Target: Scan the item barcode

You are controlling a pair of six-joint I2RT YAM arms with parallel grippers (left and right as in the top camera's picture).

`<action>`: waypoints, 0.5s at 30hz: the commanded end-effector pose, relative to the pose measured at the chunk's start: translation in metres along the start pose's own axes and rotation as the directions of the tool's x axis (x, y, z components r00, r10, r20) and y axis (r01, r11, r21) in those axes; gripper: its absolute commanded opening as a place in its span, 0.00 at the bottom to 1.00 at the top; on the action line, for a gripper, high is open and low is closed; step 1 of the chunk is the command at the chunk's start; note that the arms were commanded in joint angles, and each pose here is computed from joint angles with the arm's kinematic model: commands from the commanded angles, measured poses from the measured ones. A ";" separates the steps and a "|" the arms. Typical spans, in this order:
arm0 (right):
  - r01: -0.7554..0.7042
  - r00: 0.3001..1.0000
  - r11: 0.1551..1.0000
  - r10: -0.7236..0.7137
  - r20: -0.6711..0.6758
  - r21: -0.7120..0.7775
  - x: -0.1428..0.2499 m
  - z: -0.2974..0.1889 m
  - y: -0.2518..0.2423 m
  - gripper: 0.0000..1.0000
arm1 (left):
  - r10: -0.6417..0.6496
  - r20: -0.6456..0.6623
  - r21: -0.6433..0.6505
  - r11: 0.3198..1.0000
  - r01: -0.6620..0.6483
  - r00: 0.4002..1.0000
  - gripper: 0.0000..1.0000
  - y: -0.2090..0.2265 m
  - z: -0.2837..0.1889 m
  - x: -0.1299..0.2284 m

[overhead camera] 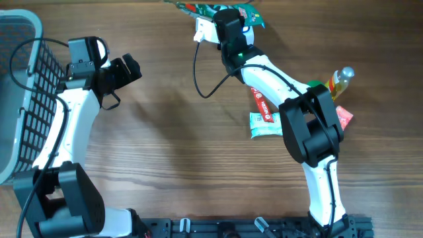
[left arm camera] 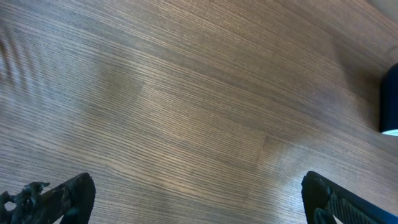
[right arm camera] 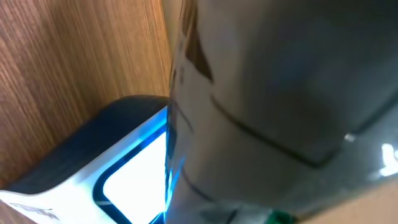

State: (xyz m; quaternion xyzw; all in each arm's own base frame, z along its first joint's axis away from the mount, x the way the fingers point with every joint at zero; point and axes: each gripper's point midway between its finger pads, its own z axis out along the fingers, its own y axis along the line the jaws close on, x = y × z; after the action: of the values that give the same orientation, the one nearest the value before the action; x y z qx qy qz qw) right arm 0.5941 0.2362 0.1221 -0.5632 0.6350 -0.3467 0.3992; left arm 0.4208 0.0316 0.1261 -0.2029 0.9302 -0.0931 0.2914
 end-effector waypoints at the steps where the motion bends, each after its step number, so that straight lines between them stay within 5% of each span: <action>1: -0.081 0.997 0.997 0.081 0.012 0.019 -0.005 -0.006 -0.011 0.04 | 0.003 -0.004 -0.001 1.000 -0.003 1.000 1.00 0.001 0.002 0.001; 5: -0.298 0.949 0.950 0.284 0.140 0.097 -0.015 -0.075 -0.104 0.04 | 0.004 -0.004 0.000 1.000 -0.004 1.000 1.00 0.001 0.002 0.001; 8: -0.517 0.811 0.829 0.555 0.188 -0.215 -0.026 -0.139 -0.098 0.04 | 0.003 -0.004 -0.001 1.000 -0.003 1.000 1.00 0.001 0.002 0.001; 11: -0.647 0.654 0.499 0.751 -0.085 -0.577 -0.032 -0.183 -0.026 0.04 | 0.003 -0.004 -0.001 1.000 -0.003 1.000 1.00 0.001 0.002 0.001; 13: -0.618 0.645 0.139 0.653 -0.397 -0.774 -0.032 -0.240 0.055 0.04 | 0.003 -0.004 -0.001 1.000 -0.003 1.000 1.00 0.001 0.002 0.001; 15: -0.663 0.630 0.055 0.580 -0.516 -0.747 -0.019 -0.251 0.084 0.04 | 0.003 -0.004 -0.001 1.000 -0.003 1.000 1.00 0.001 0.002 0.001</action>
State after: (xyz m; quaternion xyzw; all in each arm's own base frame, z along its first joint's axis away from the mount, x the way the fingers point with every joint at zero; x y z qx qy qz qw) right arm 0.3762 0.2435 0.1861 -0.4027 0.8800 0.1279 0.2169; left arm 0.4213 0.0317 0.1262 -0.2028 0.9299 -0.0932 0.2923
